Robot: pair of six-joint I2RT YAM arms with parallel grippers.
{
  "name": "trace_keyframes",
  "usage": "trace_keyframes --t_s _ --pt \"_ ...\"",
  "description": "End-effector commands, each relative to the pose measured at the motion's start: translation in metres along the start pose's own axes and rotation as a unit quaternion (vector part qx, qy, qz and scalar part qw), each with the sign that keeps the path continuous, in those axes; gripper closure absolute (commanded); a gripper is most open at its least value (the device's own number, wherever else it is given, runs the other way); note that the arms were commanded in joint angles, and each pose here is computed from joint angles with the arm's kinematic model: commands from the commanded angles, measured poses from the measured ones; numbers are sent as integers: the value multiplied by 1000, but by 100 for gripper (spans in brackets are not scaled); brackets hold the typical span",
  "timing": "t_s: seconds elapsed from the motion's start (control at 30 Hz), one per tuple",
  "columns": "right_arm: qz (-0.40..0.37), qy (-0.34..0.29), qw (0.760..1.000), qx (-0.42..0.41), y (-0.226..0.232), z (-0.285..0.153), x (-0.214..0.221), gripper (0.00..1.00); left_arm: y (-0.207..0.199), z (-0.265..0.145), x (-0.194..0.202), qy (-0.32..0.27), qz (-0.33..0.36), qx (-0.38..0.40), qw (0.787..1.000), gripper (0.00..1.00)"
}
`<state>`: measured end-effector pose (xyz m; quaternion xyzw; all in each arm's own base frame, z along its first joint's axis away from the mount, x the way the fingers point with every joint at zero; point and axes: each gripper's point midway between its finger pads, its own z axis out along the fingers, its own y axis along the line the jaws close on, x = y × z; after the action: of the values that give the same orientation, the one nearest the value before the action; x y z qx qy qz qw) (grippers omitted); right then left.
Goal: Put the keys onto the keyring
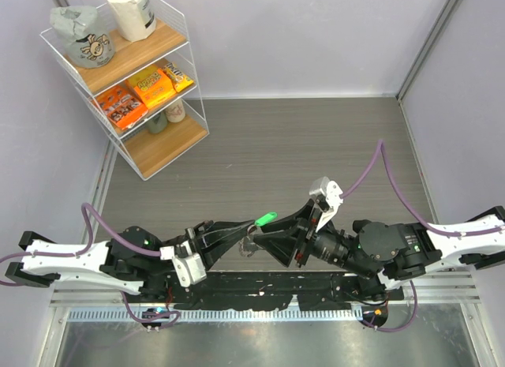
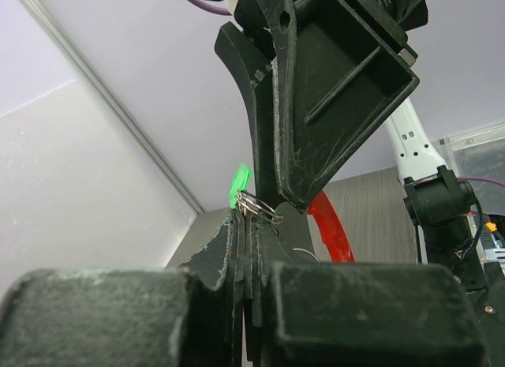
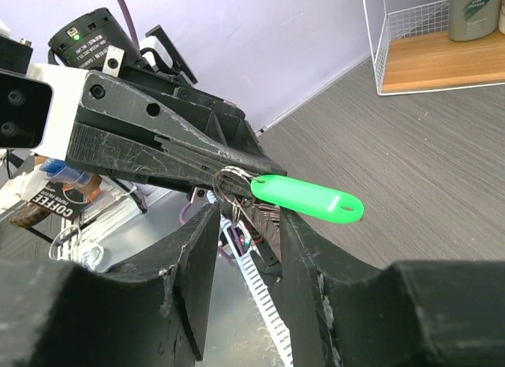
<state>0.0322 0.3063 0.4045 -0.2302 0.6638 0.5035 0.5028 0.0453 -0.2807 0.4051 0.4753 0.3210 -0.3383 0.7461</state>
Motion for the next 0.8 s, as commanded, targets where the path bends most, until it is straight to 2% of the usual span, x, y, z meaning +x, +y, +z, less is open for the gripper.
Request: trace_keyframes --t_s 0.0,0.23,0.37,0.5,0.77 --pt "32 -33 999 -12 9 2 -28 57 13 -1 -24 -48 -14 -24 998 100" --pt "35 -31 999 -19 8 8 -28 58 13 -3 -24 -51 -16 -23 998 100" --pt "36 -27 999 -30 11 13 -27 62 13 -3 -23 -50 -14 -24 998 100" --pt "33 -23 999 -35 15 17 -26 63 14 -4 -22 -48 -12 -28 998 100" --pt "29 -30 998 -48 20 18 -31 74 12 -4 -19 -45 -11 -26 999 100"
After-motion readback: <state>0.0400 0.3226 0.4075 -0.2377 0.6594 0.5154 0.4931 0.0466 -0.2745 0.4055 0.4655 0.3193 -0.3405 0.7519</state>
